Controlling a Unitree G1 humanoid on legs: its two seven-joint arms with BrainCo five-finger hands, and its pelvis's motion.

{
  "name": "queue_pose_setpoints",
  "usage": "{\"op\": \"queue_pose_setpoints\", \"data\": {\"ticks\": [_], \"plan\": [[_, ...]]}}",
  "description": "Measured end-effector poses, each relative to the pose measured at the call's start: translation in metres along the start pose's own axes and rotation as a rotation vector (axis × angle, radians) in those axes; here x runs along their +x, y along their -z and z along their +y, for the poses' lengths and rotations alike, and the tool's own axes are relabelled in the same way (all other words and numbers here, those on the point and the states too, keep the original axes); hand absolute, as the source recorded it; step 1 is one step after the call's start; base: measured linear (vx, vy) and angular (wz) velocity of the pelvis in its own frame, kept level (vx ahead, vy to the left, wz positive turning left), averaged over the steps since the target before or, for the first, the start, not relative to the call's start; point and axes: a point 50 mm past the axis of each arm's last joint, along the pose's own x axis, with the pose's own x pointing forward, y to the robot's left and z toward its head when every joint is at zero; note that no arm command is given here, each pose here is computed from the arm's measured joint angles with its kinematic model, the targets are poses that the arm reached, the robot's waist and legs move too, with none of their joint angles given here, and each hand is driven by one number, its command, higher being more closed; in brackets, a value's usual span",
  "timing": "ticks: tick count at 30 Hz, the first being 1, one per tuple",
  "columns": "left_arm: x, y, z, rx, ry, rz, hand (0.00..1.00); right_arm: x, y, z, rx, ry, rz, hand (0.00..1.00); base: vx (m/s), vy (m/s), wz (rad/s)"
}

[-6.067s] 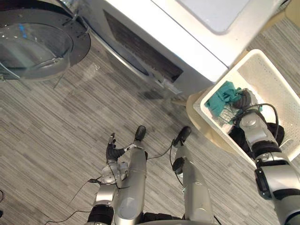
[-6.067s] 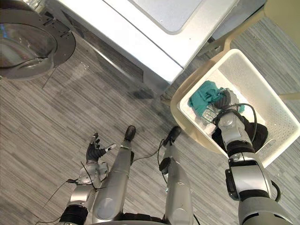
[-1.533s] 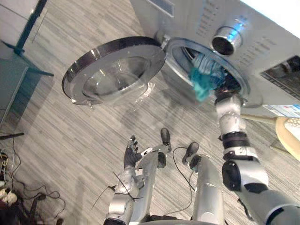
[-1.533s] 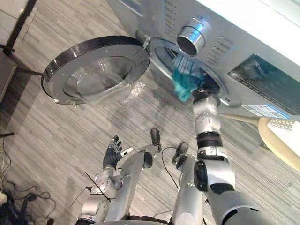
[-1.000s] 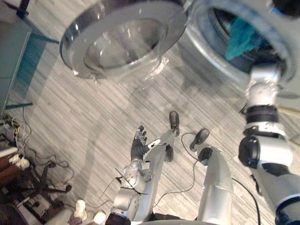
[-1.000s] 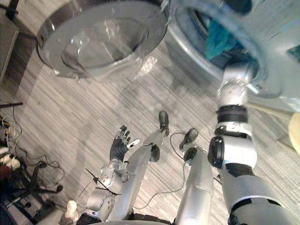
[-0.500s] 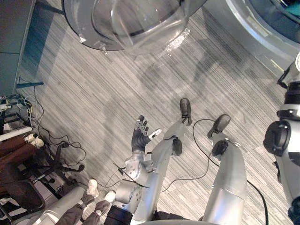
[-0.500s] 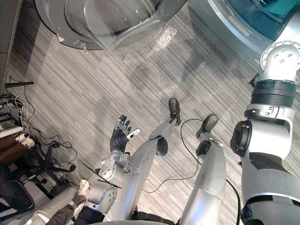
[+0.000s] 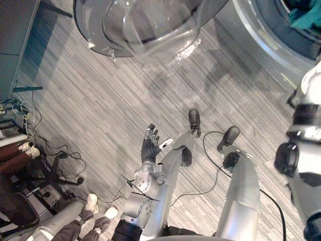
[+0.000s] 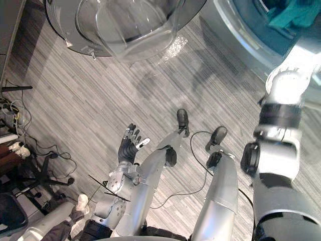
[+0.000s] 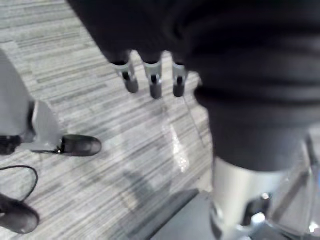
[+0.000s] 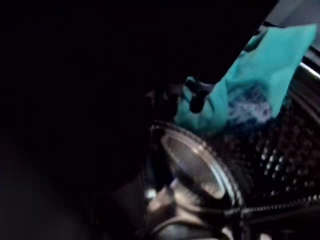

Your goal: Pick up the laundry basket with both hands and put the clothes into the washing machine.

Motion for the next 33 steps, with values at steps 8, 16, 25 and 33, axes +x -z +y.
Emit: {"op": "queue_pose_setpoints", "data": {"ticks": [8, 16, 25, 33], "plan": [[0.007, 0.002, 0.018, 0.016, -0.068, 0.022, 0.0, -0.068, 0.029, -0.109, -0.253, 0.076, 0.227, 0.0, 0.13, -0.01, -0.16], [0.008, 0.01, 0.028, 0.062, -0.059, 0.058, 0.0, -0.159, 0.026, -0.187, -0.346, 0.223, 0.411, 0.0, 0.2, 0.008, -0.15], [-0.015, 0.037, 0.068, 0.11, -0.169, 0.197, 0.0, -0.23, -0.061, -0.247, -0.556, 0.498, 0.305, 0.0, 0.1, 0.013, -0.52], [-0.043, 0.055, 0.093, 0.14, -0.262, 0.289, 0.0, -0.231, -0.126, -0.243, -0.872, 0.536, 0.166, 0.0, 0.06, -0.07, -0.72]]}}
